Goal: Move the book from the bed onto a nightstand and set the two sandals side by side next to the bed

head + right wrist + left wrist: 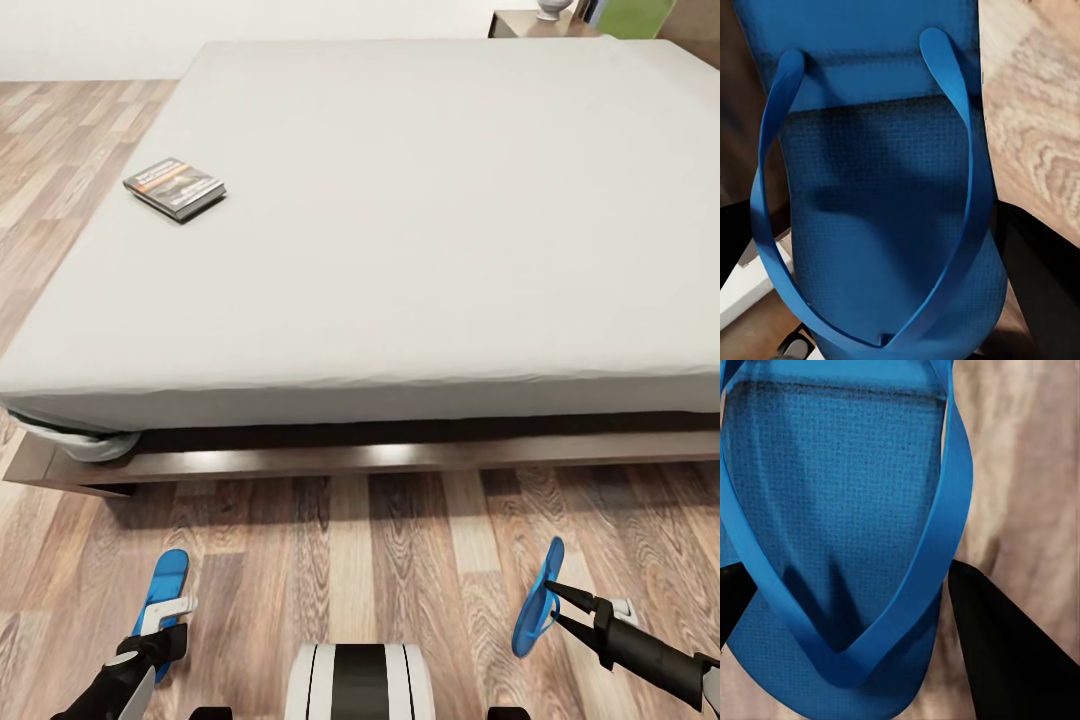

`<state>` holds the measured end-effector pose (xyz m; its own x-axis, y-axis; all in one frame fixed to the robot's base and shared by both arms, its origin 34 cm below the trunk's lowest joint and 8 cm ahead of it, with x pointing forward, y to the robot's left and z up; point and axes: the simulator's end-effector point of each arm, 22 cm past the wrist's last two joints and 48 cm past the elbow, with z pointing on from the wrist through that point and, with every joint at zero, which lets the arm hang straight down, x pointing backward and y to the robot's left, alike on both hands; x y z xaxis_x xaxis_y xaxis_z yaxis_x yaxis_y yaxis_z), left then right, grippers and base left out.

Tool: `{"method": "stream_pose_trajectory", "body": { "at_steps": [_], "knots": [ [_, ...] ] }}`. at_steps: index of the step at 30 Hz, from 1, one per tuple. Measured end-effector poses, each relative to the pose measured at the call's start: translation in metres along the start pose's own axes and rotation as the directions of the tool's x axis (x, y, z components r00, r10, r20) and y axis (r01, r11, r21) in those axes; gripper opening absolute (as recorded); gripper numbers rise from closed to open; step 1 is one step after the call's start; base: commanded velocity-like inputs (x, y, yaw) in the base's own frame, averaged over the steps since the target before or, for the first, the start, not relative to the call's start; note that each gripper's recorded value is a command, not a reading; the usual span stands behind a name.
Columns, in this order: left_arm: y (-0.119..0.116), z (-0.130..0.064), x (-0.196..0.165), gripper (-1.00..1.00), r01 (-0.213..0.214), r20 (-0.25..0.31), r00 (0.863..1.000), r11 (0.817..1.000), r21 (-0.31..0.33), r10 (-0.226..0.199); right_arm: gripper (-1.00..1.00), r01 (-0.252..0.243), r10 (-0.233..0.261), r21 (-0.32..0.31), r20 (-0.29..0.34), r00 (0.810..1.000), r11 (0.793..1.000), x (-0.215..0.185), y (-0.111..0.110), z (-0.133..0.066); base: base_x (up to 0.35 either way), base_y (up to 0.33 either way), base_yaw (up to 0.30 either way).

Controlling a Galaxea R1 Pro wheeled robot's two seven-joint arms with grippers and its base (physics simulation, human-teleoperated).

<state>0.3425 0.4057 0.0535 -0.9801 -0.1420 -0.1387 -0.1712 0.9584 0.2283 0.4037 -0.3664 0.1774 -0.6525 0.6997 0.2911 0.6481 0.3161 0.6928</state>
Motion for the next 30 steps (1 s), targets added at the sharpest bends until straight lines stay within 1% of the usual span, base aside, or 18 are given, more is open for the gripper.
{"method": "stream_pose_trajectory", "body": {
  "at_steps": [7,24,27,30],
  "knots": [
    [0.0,0.0,0.0,-1.0,0.0,0.0,1.0,1.0,0.0,0.0,-1.0,0.0,0.0,0.001,-0.001,1.0,1.0,0.0003,-0.0003,0.0002,0.179,0.148,0.0],
    [-0.0015,0.0,0.0003,-1.0,-0.001,0.0,1.0,1.0,0.002,0.001,-1.0,0.0,0.0,0.002,-0.001,1.0,1.0,0.0004,-0.0007,0.0001,0.028,0.005,0.0],
    [-0.0013,0.0028,0.0061,-1.0,-0.002,-0.012,1.0,1.0,0.0,0.002,-1.0,-0.007,0.007,0.012,-0.005,1.0,1.0,0.002,-0.0063,0.0014,0.0,0.0,0.0],
    [-0.0013,0.0028,0.006,-1.0,-0.003,-0.012,1.0,1.0,0.0,0.003,-1.0,-0.008,0.008,0.01,-0.005,1.0,1.0,0.002,-0.006,0.0016,0.0,0.0,0.0]
  ]
}}
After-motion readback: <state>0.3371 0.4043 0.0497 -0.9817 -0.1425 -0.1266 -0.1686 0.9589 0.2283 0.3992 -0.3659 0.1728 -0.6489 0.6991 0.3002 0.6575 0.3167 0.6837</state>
